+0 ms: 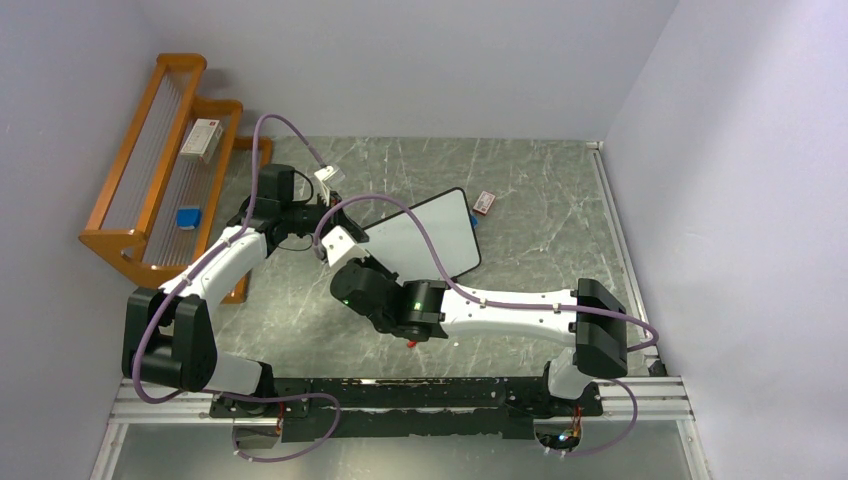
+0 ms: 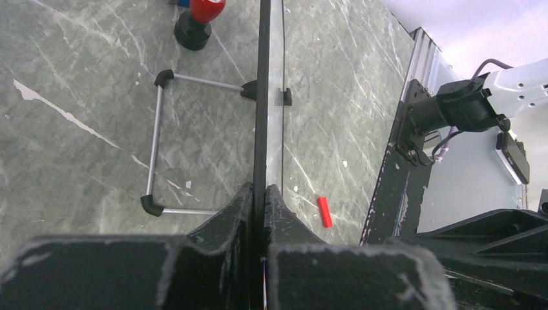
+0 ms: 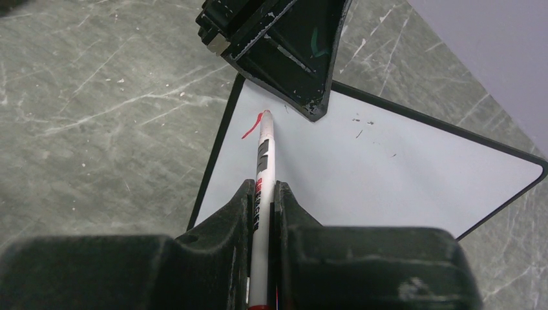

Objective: Write a sentence on the whiteboard

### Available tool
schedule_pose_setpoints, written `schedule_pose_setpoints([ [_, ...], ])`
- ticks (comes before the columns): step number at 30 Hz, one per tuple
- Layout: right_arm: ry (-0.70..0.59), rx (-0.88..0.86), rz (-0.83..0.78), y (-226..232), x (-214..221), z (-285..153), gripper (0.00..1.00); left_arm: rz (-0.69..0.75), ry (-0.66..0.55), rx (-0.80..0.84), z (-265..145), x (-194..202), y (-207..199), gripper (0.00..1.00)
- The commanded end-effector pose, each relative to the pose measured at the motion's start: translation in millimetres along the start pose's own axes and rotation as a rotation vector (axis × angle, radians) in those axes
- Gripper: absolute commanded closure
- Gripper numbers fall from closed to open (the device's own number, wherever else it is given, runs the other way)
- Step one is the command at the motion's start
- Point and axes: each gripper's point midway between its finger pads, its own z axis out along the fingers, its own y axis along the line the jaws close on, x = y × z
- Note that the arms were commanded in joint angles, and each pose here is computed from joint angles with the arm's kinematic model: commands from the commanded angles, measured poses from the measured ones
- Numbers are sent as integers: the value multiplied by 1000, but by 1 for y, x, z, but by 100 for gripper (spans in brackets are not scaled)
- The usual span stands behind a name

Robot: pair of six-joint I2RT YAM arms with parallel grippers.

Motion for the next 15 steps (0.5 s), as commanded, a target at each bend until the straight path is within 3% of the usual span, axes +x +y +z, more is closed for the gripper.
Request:
schedule_pose_setpoints([
  [1, -30, 10, 32, -3, -14, 3, 100, -31, 67, -11, 8, 24, 4, 95],
  [15, -22, -13, 28, 1, -13, 8, 100, -31, 70, -11, 9, 25, 5, 95],
])
